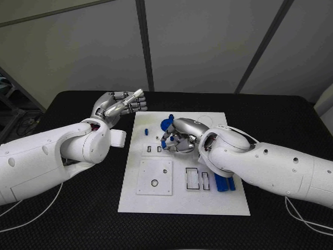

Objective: Assemble the parts on the task board

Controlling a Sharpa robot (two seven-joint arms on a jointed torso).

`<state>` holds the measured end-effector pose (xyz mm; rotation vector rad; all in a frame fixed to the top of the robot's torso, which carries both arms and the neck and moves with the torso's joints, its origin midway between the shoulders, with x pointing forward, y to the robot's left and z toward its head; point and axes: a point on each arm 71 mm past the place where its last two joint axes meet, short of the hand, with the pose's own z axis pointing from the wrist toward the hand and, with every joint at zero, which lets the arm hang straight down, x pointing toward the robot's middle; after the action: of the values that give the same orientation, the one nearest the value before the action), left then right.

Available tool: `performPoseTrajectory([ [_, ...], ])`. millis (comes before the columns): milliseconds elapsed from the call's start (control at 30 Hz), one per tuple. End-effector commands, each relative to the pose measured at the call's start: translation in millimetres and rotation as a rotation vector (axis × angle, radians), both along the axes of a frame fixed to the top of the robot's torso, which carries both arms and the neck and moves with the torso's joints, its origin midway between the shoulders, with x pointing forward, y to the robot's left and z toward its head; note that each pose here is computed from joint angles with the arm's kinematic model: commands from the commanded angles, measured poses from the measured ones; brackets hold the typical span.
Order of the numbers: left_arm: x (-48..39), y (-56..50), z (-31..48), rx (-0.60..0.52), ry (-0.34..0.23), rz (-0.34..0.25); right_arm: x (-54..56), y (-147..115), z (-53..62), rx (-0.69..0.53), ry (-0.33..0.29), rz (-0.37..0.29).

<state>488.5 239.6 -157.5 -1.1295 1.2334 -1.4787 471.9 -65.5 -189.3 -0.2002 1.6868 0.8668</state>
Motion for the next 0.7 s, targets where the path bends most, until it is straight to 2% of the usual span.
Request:
performPoseTrajectory([
  [33, 0.1, -2.4, 1.4, -0.002, -0.008, -0.018, 0.7, 1.2, -1.7, -0.053, -0.019, -0.002],
  [700, 0.1, -2.7, 1.2, -0.002, -0.007, -0.019, 1.2, 2.2, -8.4, -0.115, -0.003, -0.008],
])
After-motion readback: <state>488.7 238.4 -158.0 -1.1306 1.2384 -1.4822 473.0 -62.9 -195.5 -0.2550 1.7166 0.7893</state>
